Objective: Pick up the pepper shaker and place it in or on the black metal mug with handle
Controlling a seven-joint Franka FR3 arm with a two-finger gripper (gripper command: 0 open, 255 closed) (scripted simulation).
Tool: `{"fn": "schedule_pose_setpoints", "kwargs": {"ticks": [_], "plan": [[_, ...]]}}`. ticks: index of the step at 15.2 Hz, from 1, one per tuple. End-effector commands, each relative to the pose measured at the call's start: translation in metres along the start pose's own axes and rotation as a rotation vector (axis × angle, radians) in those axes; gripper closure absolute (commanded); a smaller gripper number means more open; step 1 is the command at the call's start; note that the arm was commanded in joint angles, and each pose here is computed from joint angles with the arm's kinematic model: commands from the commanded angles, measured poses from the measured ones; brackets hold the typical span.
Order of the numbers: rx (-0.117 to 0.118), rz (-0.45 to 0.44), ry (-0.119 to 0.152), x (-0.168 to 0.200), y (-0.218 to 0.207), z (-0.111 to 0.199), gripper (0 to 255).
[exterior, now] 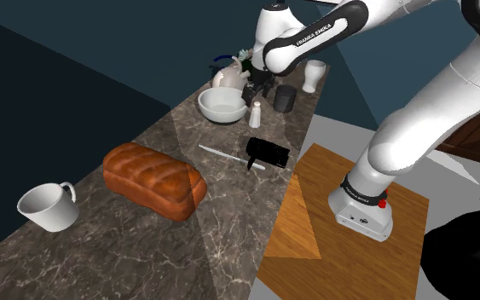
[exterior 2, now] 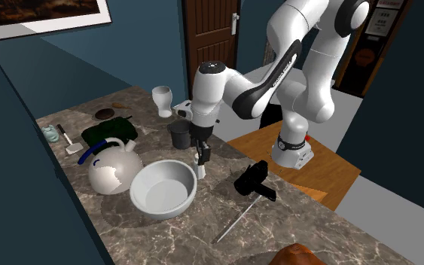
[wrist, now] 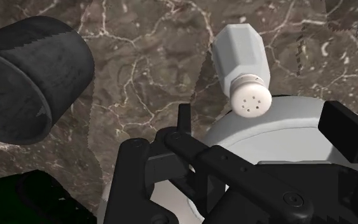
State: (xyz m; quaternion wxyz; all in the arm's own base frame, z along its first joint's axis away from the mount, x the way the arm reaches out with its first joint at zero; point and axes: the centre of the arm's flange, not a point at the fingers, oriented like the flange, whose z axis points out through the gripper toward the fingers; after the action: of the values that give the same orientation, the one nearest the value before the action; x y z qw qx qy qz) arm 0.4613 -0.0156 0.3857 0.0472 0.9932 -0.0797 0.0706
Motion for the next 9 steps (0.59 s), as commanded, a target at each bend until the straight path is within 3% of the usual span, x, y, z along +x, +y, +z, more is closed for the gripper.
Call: {"fn": "schedule_pose_setpoints", "kwargs": {"ticks": [1,9], "plan": [[0.0,0.0,0.001,0.0,-0.001,0.012,0],[0.0,0.0,0.001,0.0,-0.001,0.025,0]]}}
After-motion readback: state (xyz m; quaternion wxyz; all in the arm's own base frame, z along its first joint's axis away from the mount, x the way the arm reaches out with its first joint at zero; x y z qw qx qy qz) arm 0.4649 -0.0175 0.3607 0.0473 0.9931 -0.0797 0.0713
